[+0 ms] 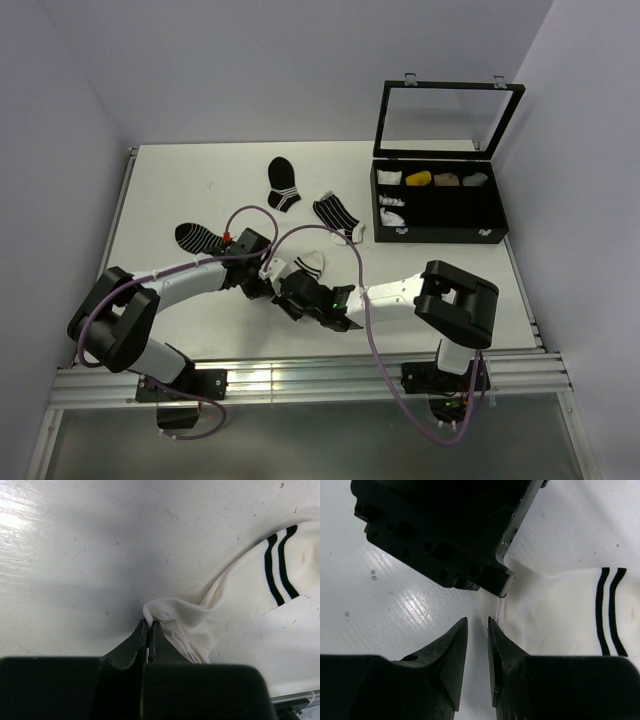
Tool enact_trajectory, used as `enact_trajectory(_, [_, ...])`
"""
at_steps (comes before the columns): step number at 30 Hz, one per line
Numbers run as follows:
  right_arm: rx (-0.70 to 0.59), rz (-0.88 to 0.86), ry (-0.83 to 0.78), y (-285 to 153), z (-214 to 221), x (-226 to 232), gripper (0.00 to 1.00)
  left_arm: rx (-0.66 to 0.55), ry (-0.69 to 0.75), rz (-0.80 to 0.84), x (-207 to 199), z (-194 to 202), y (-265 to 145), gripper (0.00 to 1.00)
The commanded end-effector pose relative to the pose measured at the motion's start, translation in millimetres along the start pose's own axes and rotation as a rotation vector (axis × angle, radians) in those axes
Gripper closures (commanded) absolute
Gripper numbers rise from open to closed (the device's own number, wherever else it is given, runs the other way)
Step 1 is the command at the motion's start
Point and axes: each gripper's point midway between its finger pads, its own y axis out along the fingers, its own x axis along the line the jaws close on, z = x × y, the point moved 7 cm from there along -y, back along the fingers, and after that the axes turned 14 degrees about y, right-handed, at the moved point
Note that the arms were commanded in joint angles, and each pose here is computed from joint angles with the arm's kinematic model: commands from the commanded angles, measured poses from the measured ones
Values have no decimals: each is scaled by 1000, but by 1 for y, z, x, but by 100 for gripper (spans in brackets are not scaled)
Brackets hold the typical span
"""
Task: Roll the socks
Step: Roll the sock at the center of the board.
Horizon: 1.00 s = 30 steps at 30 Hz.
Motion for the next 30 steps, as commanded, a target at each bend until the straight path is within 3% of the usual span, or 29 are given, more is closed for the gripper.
enact_trajectory(1, [-47, 2, -14, 7, -16, 8, 70, 3, 22, 18, -6, -2, -6, 100])
enact_trajectory(9, [8, 53, -30, 25, 2, 1, 67, 5, 21, 26, -6, -2, -7, 100])
enact_trajectory(23, [-25, 147, -13, 21, 4, -14, 59, 3, 37, 31, -6, -1, -11, 100])
enact_trajectory(30, [55, 135, -40, 31, 20, -15, 59, -2, 42, 35, -6, -3, -14, 100])
